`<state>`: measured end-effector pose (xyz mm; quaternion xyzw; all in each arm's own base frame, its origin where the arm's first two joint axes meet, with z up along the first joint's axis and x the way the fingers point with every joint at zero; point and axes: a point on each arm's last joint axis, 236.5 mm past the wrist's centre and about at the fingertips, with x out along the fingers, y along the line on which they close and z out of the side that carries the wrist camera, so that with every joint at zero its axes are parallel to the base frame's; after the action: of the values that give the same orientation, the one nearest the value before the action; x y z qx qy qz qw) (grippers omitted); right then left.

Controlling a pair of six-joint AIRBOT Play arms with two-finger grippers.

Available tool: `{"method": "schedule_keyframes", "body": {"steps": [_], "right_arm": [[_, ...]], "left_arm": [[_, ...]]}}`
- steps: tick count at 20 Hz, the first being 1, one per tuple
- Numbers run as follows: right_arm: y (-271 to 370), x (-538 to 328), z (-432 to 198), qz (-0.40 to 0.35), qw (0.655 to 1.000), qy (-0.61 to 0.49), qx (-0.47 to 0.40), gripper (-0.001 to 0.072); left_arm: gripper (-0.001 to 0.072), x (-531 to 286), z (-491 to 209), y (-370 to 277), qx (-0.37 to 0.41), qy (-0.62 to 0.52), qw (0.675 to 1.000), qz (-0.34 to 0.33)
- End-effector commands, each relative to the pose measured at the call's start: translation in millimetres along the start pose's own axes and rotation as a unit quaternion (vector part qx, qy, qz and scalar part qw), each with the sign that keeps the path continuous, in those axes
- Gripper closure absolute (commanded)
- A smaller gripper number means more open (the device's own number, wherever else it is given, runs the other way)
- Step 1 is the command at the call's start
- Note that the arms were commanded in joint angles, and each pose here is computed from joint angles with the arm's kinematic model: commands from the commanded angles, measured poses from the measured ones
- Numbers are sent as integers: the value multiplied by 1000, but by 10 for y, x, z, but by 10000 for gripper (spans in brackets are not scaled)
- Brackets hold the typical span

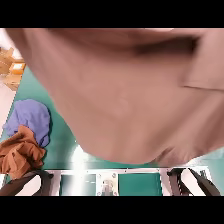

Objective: Fold the shirts.

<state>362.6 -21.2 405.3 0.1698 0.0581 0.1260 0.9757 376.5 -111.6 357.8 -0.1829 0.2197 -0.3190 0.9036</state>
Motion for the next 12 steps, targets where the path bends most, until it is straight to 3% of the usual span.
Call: {"method": "schedule_keyframes", "body": {"steps": [1, 6, 12], "right_arm": [[-758, 788, -1295, -29, 990, 113, 81, 692], [-1885, 1552, -2612, -102, 958, 207, 169, 692], [-2387, 1930, -3179, -100, 929, 264, 237, 693]], "left_arm": [[686, 903, -793, 832, -69, 91, 993, 4], [686, 1876, -1443, 1965, -164, 124, 977, 52], [686, 2201, -1470, 2450, -178, 104, 975, 79]]}}
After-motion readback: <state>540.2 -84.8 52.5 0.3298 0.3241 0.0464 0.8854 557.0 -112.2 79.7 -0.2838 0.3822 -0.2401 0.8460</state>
